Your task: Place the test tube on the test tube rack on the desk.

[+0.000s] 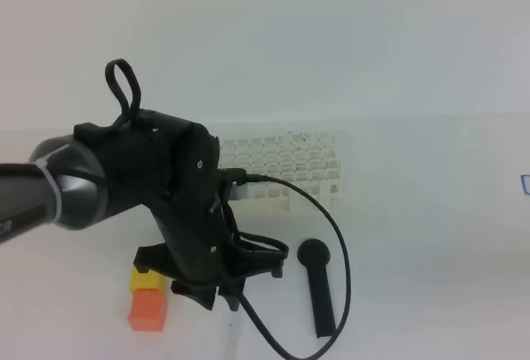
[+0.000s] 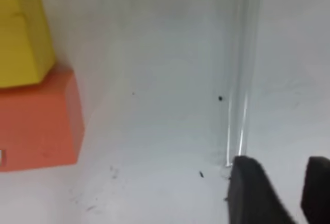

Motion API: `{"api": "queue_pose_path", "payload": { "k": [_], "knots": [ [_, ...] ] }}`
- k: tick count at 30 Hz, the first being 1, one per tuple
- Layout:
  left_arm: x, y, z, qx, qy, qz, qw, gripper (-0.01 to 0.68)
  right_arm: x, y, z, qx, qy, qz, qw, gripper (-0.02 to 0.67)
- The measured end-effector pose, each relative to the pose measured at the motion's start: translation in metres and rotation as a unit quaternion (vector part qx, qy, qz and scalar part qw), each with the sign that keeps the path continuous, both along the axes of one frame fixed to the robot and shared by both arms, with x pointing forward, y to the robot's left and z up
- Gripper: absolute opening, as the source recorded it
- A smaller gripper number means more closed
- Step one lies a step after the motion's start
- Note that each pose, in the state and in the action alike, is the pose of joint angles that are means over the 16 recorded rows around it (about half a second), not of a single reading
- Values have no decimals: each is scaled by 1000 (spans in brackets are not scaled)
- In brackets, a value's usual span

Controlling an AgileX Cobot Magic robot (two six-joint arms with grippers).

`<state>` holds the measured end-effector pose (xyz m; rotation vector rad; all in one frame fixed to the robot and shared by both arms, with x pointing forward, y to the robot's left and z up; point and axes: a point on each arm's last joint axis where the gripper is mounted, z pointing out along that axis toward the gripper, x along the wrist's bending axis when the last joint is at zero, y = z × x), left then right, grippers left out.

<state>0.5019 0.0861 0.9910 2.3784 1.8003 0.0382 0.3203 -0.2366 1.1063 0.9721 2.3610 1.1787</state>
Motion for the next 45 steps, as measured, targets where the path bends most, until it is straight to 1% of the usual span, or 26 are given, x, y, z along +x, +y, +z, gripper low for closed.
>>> {"api": "queue_pose_path", "payload": {
  "k": [5, 9, 12, 17, 30, 36, 45],
  "knots": [
    [2, -2, -6, 3, 3, -2, 1000, 307, 2, 1, -1, -2, 6, 0, 1000, -1],
    [3, -4, -13, 7, 11, -1, 1000, 364, 3, 1, -2, -3, 7, 0, 1000, -1],
    [4, -5, -19, 11, 20, 0, 1000, 391, 3, 1, -2, -3, 8, 0, 1000, -1],
    [6, -7, -32, 19, 33, 1, 999, 402, 3, 1, -2, -3, 8, 0, 1000, -1],
    [11, -12, -64, 40, 62, 5, 997, 399, 3, 1, -2, -4, 9, 1, 1000, -1],
    [12, -13, -70, 44, 68, 7, 997, 399, 3, 1, -2, -4, 9, 1, 1000, -1],
    [13, -14, -72, 43, 69, 10, 997, 396, 3, 1, -2, -4, 9, 1, 1000, -1]
  ]
}}
